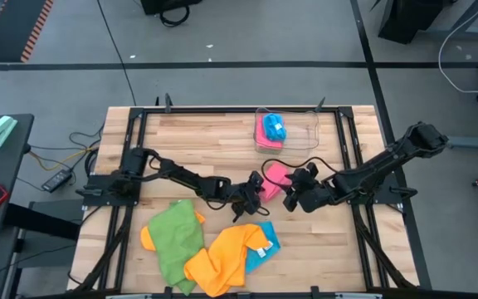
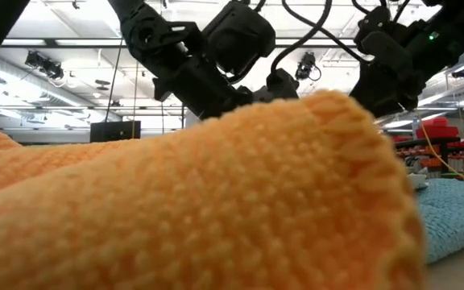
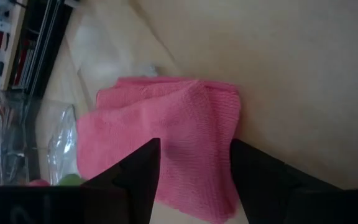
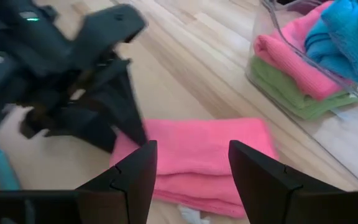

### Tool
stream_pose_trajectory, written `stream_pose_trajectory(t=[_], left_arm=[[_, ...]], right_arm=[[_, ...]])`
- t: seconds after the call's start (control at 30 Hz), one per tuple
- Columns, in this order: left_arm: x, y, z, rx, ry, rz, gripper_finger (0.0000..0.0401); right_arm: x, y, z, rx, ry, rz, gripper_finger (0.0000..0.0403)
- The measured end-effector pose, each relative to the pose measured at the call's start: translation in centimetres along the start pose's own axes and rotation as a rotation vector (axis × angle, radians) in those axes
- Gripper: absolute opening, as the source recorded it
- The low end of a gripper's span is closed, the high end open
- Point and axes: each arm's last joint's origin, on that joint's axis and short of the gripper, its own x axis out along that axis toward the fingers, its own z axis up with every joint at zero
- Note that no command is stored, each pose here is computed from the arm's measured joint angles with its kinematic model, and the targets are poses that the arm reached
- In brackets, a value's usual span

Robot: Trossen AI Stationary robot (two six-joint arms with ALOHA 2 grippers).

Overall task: Fold microfiber towels
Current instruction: Fold the pink towel

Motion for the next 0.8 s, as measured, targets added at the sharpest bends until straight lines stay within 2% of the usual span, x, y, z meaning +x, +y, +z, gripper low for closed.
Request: stream_pose_trajectory(t=[0.2, 0.53, 0.7, 0.8], left_arm=[[0.2, -0.1, -0.3, -0.001, 0.005, -0.018, 0.0142], [0.2, -0.3, -0.3, -0.037, -0.019, -0.051, 0.0016], [-0.1, -0.4, 0.0, -0.042, -0.022, -0.058, 0.0013], [-0.6, -0.5, 0.5, -0.029, -0.019, -0.122, 0.0013]], right_arm=[[0.0, 0.4, -0.3, -0.007, -0.005, 0.014, 0.0209], [3.1, 1.1, -2.7, -0.098, -0.008, -0.137, 0.0209], [3.2, 1.1, -2.8, -0.102, -0.016, -0.143, 0.0209], [3.6, 1.0, -2.7, -0.125, -0.006, -0.15, 0.0209]])
